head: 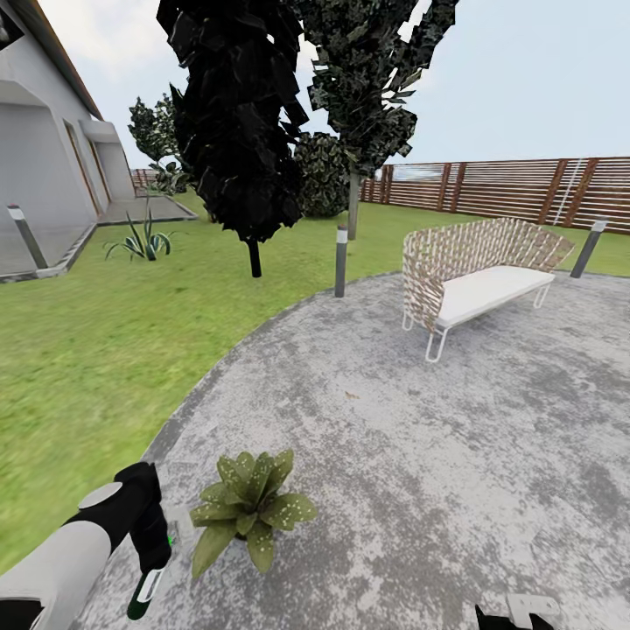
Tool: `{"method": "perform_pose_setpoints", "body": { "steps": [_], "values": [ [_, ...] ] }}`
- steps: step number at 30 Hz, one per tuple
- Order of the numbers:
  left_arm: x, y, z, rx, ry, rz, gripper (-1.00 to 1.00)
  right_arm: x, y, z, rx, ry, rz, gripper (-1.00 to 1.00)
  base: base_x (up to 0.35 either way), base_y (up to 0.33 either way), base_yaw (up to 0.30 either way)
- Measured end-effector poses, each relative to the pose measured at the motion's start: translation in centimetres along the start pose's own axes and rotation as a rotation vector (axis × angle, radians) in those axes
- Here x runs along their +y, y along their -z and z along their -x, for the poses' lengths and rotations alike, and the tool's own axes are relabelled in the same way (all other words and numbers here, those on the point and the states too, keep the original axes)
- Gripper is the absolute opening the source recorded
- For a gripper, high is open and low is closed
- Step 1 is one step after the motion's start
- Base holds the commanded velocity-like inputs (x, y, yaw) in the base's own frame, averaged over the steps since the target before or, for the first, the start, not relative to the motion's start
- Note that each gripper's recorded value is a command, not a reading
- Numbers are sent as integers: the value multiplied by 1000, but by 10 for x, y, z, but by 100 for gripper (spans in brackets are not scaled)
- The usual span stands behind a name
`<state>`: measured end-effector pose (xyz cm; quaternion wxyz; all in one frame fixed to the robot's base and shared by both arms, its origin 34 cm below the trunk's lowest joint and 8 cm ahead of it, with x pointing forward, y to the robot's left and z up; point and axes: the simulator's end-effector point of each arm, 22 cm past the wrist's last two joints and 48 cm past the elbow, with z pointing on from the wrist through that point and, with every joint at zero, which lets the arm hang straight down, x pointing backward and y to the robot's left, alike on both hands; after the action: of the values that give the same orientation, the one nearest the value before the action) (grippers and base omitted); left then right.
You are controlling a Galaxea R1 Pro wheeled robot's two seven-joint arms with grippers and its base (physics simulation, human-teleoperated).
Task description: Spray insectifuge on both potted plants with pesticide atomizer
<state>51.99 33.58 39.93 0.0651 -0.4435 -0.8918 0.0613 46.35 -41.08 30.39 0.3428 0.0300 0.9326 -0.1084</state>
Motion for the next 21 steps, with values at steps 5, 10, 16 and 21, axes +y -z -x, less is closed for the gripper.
{"method": "perform_pose_setpoints", "body": {
  "steps": [5,10,16,21],
  "values": [
    [-2,-3,-4,3,7,-2,-100,0,0,0,0,2,1,100,0,0,0],
    [5,-1,-12,6,23,8,-100,0,0,0,0,-1,0,100,0,0,1],
    [10,0,-19,9,38,14,-100,1,0,0,0,-1,2,100,0,0,209],
    [10,0,-19,11,34,16,-100,1,0,0,0,-1,2,100,0,0,106]
  ]
}}
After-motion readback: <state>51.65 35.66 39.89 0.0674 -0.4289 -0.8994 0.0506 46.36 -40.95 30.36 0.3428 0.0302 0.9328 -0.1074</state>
